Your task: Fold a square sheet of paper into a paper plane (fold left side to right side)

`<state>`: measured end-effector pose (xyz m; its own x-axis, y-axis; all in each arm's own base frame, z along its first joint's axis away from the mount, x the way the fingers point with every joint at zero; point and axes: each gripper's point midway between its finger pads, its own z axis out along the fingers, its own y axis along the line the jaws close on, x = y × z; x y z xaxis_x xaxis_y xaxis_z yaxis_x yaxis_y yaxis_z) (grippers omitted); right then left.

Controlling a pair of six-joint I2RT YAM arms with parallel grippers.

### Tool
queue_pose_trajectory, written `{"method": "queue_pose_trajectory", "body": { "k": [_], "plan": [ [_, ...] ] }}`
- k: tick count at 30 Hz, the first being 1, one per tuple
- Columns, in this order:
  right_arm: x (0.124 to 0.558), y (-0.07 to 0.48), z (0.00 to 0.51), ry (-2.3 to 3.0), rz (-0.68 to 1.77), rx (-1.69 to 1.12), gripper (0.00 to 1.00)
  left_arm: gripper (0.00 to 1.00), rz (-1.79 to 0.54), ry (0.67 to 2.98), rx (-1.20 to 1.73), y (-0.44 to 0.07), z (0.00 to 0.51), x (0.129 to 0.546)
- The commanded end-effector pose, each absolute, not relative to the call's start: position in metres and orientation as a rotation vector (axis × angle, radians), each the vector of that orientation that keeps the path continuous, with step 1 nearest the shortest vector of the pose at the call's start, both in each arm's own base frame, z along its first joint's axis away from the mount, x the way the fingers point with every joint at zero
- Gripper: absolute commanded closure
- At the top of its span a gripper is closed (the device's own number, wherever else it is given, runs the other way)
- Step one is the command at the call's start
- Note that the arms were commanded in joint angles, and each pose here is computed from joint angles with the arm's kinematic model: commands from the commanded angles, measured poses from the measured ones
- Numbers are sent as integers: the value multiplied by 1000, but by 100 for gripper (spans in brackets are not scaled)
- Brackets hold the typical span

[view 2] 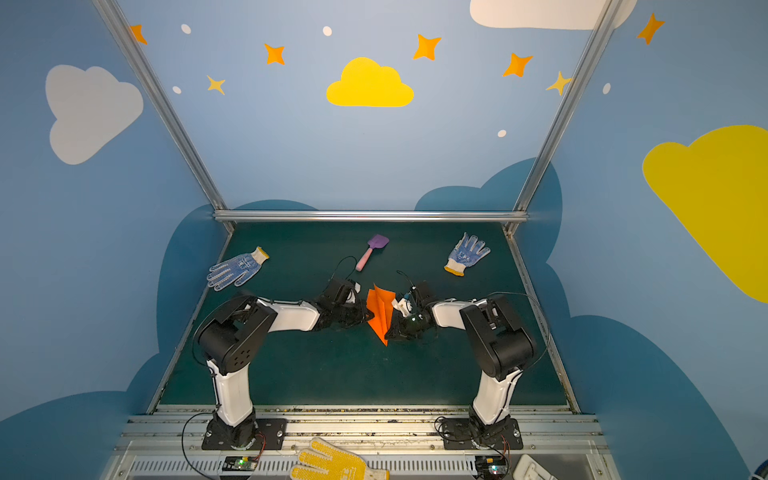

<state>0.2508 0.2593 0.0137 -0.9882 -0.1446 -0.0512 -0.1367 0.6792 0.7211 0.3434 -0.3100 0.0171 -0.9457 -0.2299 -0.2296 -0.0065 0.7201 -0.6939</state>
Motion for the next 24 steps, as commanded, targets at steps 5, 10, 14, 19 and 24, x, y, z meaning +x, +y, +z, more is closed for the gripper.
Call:
{"method": "queue_pose_trajectory", "body": {
  "k": [5,10,14,19,24],
  "plan": [
    [238,230,-25,-2905,-987,58,100,96,-906,2745,-208,-285,-5,324],
    [236,229,-28,-2903,-975,42,100,96,-1012,2665,-73,-300,31,326],
    [237,229,-29,-2898,-972,40,100,96,-1101,2650,27,-316,43,317],
    [235,228,-31,-2895,-964,30,100,96,-1168,2639,125,-332,45,308],
    [235,228,-32,-2893,-963,28,100,96,-1206,2632,162,-341,44,307]
  ]
}}
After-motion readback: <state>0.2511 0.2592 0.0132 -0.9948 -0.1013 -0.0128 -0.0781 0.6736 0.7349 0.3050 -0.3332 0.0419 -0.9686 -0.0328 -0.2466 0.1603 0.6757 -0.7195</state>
